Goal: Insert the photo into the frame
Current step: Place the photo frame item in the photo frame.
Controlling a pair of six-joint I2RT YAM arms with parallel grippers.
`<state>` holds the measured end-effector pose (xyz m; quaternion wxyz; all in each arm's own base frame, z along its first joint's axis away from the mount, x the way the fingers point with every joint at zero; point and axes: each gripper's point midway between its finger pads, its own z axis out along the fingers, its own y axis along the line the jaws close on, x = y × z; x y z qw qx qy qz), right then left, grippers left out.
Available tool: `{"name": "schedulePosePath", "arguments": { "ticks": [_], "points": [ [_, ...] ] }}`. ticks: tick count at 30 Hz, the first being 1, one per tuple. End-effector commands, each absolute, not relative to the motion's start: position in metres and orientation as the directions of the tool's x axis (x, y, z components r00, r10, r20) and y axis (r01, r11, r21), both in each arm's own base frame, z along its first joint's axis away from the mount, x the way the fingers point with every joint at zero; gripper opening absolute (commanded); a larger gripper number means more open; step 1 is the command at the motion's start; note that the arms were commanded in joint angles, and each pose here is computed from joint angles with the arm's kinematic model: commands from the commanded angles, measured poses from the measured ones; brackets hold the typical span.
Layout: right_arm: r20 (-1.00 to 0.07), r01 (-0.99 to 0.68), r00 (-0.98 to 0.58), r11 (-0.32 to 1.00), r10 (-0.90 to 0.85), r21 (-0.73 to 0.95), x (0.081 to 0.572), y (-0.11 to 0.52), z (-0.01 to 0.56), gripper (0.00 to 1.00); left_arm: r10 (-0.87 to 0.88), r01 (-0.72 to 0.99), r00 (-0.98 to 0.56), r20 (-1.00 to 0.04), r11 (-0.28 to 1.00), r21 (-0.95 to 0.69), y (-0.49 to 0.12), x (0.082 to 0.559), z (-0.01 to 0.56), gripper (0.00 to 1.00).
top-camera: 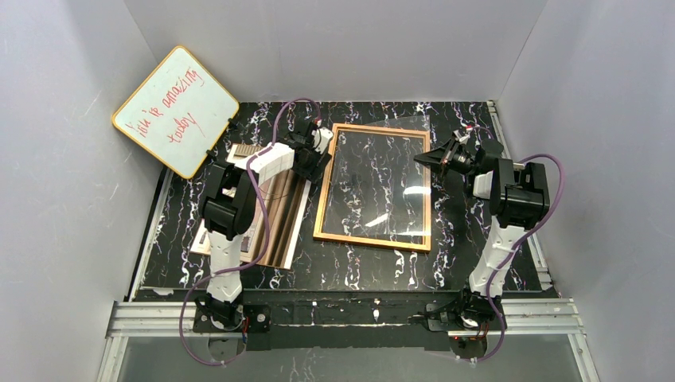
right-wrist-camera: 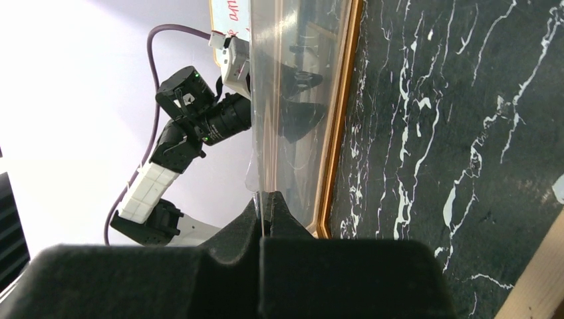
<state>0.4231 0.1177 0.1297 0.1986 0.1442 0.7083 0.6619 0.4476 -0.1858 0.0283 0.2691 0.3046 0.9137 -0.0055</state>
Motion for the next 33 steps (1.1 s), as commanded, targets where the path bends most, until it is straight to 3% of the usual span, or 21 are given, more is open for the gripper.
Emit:
{"name": "schedulePosePath", "arguments": {
  "ticks": [1,33],
  "points": [
    [-0.203,-0.189,-0.876,0.077,0.438,0.979,0.429,0.122,0.153,0.01,0.591,0.590,-0.685,-0.426,0.793,0.151,-0.187,0.434,0.007,0.68],
    [-0.111,-0.096,-0.871,0.056,0.478,0.994,0.437,0.123,0.116,0.01,0.597,0.598,-0.679,-0.427,0.787,0.149,-0.188,0.433,0.010,0.68]
  ]
}}
